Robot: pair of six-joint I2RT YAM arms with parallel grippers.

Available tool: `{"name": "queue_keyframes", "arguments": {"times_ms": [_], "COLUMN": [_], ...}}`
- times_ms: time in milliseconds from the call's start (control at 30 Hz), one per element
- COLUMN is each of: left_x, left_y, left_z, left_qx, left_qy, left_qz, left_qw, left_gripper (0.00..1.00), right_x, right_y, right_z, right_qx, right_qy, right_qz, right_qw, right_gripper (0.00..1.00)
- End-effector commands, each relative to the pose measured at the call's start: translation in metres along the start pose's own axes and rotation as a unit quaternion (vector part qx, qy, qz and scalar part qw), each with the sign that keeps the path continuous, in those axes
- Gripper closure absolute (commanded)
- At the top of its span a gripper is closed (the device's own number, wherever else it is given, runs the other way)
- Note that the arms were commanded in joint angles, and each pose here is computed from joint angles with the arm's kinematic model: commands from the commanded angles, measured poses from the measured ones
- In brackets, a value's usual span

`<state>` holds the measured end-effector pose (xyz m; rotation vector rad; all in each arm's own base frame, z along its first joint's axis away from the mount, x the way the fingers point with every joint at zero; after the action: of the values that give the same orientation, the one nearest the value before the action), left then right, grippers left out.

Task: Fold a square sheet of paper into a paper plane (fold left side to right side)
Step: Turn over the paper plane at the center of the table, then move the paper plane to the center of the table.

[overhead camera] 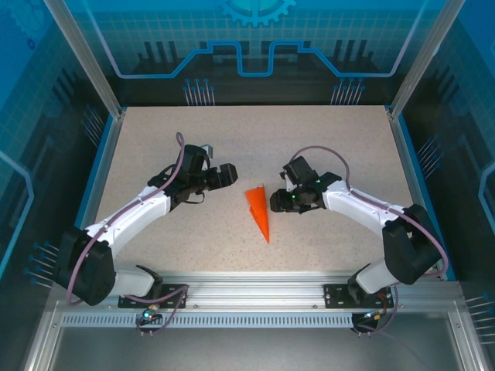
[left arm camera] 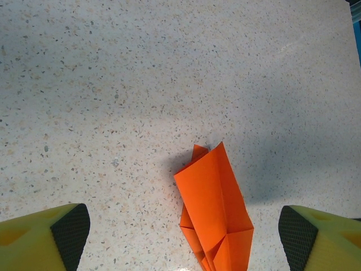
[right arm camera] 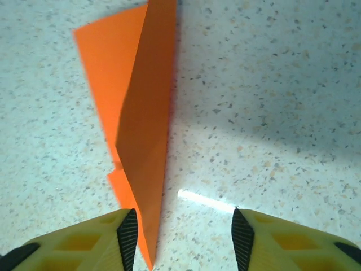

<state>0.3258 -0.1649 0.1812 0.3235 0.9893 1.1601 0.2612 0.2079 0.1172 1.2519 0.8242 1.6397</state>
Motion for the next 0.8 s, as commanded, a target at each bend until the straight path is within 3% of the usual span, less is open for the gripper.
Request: {"name": "queue_keyframes", "arguments": {"times_ms": [0, 267, 500, 767], "left_x": [0.007, 0.024, 0.050, 0.065], "left_y": [0.004, 0.020, 0.043, 0.054], "left_z": [0.000, 0.000, -0.008, -0.016], "left_qx": [-0.006, -0.042, -0.080, -0.093], "left_qy": [0.003, 0.027, 0.048, 0.059], "left_qz": [0.012, 0.049, 0.102, 0.121], "left_qw": [1.000, 0.998, 0.990, 0.987], "left_gripper": [0.09, 0.07, 0.01, 0.01], "right_x": [0.021, 0.060, 0.048, 0.047], "right_y": [0.010, -0.019, -0.045, -0.066], "right_z": [-0.011, -0.030, -0.025, -0.030], "right_qx": [0.018, 0.071, 0.087, 0.104], "right_qy": [0.041, 0.139, 0.194, 0.238], "right_qz": [0.007, -0.038, -0.188, -0.266], "right_qw": [0.999, 0.987, 0.959, 0.928], "right_gripper": [0.46, 0.48, 0.43, 0.43]}}
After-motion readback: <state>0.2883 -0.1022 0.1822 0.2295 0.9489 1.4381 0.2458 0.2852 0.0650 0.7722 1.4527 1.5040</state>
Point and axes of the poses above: each hand's point on the last joint's axis, 136 mm out from that joint toward the fingers, its own y axis back along the fingers, its own x axis along the line the jaws close on, z = x × y, the point moved 3 cm from there along y, back along the fingers, and after that the axes turned 4 degrees about -y, right-handed, at the moved point
